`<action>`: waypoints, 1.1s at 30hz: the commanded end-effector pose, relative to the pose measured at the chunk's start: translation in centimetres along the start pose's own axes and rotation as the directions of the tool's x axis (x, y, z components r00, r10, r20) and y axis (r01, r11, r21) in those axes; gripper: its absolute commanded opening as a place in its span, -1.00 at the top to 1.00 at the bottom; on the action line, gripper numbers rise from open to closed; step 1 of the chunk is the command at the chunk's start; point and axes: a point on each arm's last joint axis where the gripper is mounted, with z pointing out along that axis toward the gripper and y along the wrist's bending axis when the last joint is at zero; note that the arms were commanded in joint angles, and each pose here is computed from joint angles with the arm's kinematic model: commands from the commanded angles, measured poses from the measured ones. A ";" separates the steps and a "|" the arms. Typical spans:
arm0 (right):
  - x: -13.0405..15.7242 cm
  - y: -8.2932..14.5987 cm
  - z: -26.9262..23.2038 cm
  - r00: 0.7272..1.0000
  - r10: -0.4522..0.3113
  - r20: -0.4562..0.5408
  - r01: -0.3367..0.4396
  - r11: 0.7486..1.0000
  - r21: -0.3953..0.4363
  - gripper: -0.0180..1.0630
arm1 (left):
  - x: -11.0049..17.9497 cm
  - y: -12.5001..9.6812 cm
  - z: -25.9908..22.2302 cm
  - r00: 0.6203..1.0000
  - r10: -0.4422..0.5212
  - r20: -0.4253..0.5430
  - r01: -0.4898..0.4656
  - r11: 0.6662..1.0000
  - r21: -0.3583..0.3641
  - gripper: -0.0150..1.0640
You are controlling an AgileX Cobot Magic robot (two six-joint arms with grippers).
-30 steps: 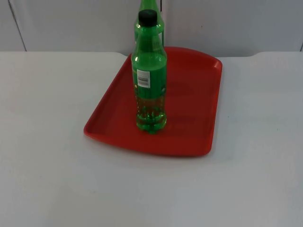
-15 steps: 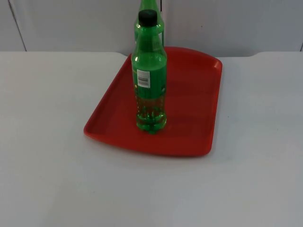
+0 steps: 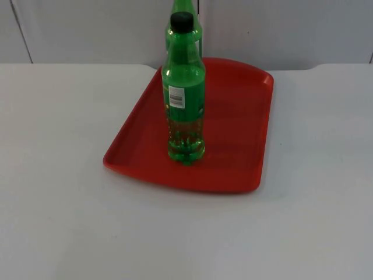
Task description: Place the bottle upright on the tray.
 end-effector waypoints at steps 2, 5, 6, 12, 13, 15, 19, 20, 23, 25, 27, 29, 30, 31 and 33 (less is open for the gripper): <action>0.8 0.1 0.8 0.999 -0.010 -0.037 0.009 1.000 -0.006 -0.98 | 0.1 0.0 0.0 1.000 -0.001 0.003 0.001 1.000 -0.003 -0.97; 1.6 0.1 1.3 0.996 -0.013 -0.091 0.013 1.000 -0.005 -0.98 | 0.1 0.0 0.0 1.000 -0.001 0.003 0.001 1.000 -0.003 -0.97; 1.7 0.1 1.4 0.995 -0.013 -0.095 0.013 1.000 -0.005 -0.98 | 0.1 0.0 0.0 1.000 -0.001 0.003 0.001 1.000 -0.003 -0.97; 1.7 0.1 1.4 0.995 -0.013 -0.095 0.013 1.000 -0.005 -0.98 | 0.1 0.0 0.0 1.000 -0.001 0.003 0.001 1.000 -0.003 -0.97; 1.7 0.1 1.4 0.995 -0.013 -0.095 0.013 1.000 -0.005 -0.98 | 0.1 0.0 0.0 1.000 -0.001 0.003 0.001 1.000 -0.003 -0.97; 1.7 0.1 1.4 0.995 -0.013 -0.095 0.013 1.000 -0.005 -0.98 | 0.1 0.0 0.0 1.000 -0.001 0.003 0.001 1.000 -0.003 -0.97; 1.7 0.1 1.4 0.995 -0.014 -0.094 0.014 1.000 -0.003 -0.98 | 0.1 0.0 0.0 1.000 -0.001 0.003 0.001 1.000 -0.003 -0.97; 1.7 0.1 1.4 0.995 -0.010 -0.095 0.010 1.000 0.001 -0.98 | 0.1 0.0 0.0 1.000 -0.001 0.003 0.001 1.000 -0.003 -0.97; 1.7 -0.1 1.4 0.995 0.014 -0.095 -0.013 1.000 0.019 -0.98 | 0.1 0.0 0.0 1.000 -0.001 0.003 0.001 1.000 -0.003 -0.97; 1.7 -0.1 1.4 0.995 0.018 -0.095 -0.016 1.000 0.023 -0.98 | 0.1 0.0 0.0 1.000 -0.001 0.003 0.001 1.000 -0.003 -0.97; 1.7 -0.1 1.4 0.995 0.018 -0.095 -0.016 1.000 0.023 -0.98 | 0.1 0.0 0.0 1.000 -0.001 0.003 0.001 1.000 -0.003 -0.97; 1.7 -0.1 1.4 0.995 0.018 -0.095 -0.016 1.000 0.023 -0.98 | 0.1 0.0 0.0 1.000 -0.001 0.003 0.001 1.000 -0.003 -0.97; 1.7 -0.1 1.4 0.995 0.018 -0.095 -0.016 1.000 0.023 -0.98 | 0.1 0.0 0.0 1.000 -0.001 0.003 0.001 1.000 -0.003 -0.97; 1.7 -0.1 1.4 0.995 0.018 -0.095 -0.016 1.000 0.023 -0.98 | 0.1 0.0 0.0 1.000 -0.001 0.003 0.001 1.000 -0.003 -0.97; 1.7 -0.1 1.4 0.995 0.018 -0.095 -0.016 1.000 0.023 -0.98 | 0.1 0.0 0.0 1.000 -0.001 0.003 0.001 1.000 -0.003 -0.97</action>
